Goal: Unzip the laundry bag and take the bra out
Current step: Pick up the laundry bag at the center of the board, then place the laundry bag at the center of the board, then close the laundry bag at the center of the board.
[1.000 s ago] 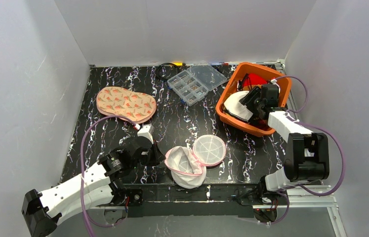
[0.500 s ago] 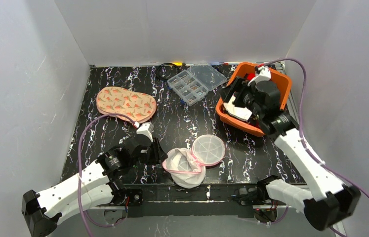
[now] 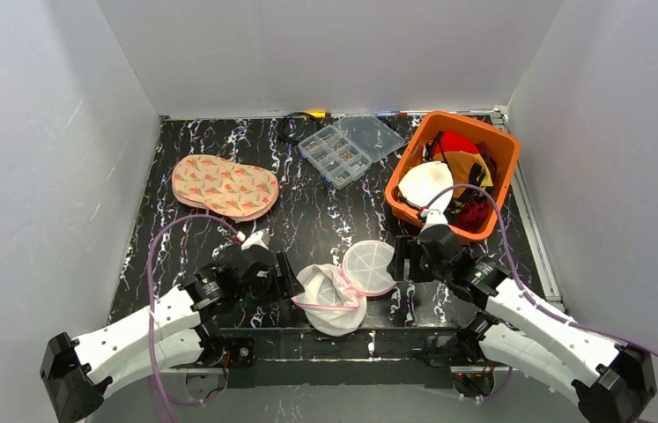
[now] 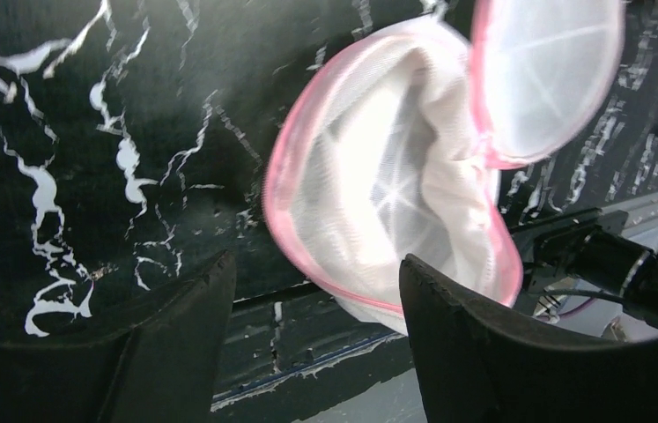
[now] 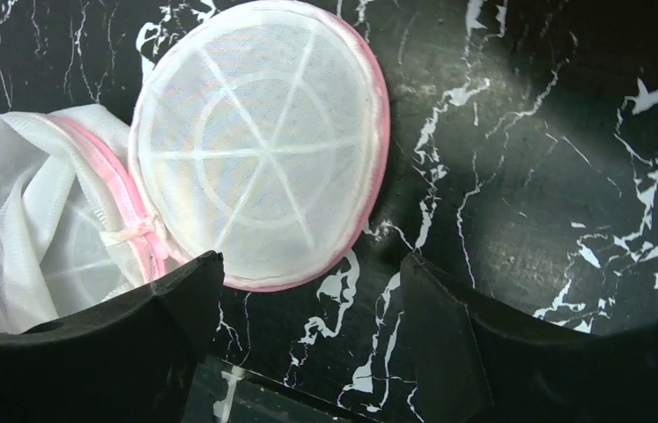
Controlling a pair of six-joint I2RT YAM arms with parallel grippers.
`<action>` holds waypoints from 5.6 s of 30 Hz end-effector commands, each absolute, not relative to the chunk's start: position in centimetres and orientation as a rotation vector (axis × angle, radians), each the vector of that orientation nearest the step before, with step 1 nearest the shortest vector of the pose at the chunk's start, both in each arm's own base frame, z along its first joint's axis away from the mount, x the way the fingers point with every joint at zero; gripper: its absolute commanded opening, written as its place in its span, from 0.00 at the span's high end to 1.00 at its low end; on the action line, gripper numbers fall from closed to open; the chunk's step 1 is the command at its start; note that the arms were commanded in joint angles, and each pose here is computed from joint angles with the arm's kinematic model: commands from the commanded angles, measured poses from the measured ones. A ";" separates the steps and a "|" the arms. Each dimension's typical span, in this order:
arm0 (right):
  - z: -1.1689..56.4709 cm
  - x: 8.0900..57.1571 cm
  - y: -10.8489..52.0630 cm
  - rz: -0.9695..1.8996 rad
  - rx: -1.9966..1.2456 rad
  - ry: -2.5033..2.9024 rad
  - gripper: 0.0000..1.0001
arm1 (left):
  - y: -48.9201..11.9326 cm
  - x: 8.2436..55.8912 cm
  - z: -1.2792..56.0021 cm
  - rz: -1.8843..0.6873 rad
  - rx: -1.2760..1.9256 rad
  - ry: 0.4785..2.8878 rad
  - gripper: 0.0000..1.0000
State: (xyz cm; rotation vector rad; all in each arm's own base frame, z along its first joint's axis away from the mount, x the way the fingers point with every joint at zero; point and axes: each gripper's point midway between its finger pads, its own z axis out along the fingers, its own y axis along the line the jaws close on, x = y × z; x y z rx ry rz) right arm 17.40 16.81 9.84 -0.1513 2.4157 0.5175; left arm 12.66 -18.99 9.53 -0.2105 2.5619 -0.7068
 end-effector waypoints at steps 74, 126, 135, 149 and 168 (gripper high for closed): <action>35.5 26.8 15.8 0.077 -0.325 1.839 0.99 | -21.5 21.9 22.0 -0.509 0.019 2.307 0.93; 28.5 19.4 25.1 -0.275 -0.387 1.588 0.99 | -24.1 19.3 20.1 -1.058 -0.222 2.343 0.42; 27.3 19.4 25.2 -0.386 -0.386 1.589 0.99 | -21.9 18.8 16.5 -0.899 -0.264 2.410 0.42; 22.0 18.7 27.6 -0.285 -0.654 1.658 0.97 | -18.7 17.5 11.1 -0.721 -0.322 2.476 0.42; 19.3 15.4 32.7 0.101 -0.953 1.701 0.59 | -17.8 16.5 8.2 -0.649 -0.326 2.550 0.42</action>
